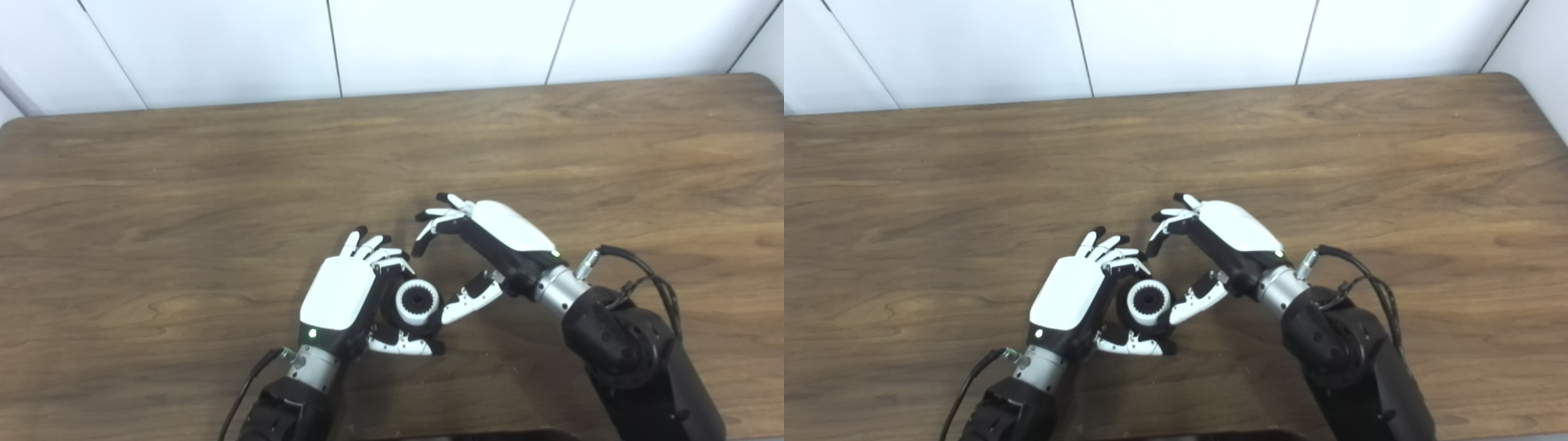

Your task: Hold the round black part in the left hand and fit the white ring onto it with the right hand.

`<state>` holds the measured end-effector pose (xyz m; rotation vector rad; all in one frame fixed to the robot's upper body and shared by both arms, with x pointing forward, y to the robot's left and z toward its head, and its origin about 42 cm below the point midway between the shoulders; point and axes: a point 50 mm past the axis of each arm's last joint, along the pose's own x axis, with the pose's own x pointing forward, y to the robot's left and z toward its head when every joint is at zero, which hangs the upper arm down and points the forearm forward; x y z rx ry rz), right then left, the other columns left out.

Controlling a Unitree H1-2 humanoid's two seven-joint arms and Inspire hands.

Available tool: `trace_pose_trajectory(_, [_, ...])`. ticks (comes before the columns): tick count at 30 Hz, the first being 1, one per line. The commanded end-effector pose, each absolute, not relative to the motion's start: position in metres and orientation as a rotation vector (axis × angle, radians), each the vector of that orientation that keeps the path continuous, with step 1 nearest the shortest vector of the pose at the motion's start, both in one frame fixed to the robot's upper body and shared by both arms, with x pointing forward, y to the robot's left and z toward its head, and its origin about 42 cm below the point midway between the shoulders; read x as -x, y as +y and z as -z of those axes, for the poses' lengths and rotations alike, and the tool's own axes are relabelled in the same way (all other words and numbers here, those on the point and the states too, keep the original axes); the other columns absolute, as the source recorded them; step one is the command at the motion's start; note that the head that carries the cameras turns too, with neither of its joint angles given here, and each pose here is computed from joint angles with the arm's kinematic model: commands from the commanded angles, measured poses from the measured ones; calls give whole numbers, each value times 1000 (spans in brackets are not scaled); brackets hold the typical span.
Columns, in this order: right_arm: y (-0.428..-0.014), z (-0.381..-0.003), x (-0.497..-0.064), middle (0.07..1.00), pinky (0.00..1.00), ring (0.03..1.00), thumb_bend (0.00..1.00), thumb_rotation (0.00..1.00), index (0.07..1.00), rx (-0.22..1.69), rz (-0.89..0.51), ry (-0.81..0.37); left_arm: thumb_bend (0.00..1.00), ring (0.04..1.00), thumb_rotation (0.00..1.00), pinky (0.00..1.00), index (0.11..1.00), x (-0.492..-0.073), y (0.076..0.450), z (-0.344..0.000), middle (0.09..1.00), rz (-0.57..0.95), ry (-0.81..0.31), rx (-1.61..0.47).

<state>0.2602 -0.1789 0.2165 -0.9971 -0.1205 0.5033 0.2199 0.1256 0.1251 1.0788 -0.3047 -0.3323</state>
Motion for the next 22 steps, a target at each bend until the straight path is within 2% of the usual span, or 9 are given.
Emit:
trace_pose_trajectory(1, [-183, -237, -261, 860, 984, 992, 1000, 216, 604, 1005, -451, -211, 525, 892, 57, 1000, 483, -225, 125, -131, 765, 313, -328, -1086])
trace_pose_trajectory(11, [-206, -251, -262, 863, 954, 993, 1000, 202, 589, 978, -375, -211, 525, 891, 58, 1000, 483, -227, 129, -131, 763, 309, -322, -1097])
trace_pose_trajectory(22, [-215, -259, -267, 863, 863, 974, 1000, 213, 609, 968, -326, -204, 525, 891, 66, 1000, 488, -232, 140, -131, 763, 289, -305, -1109])
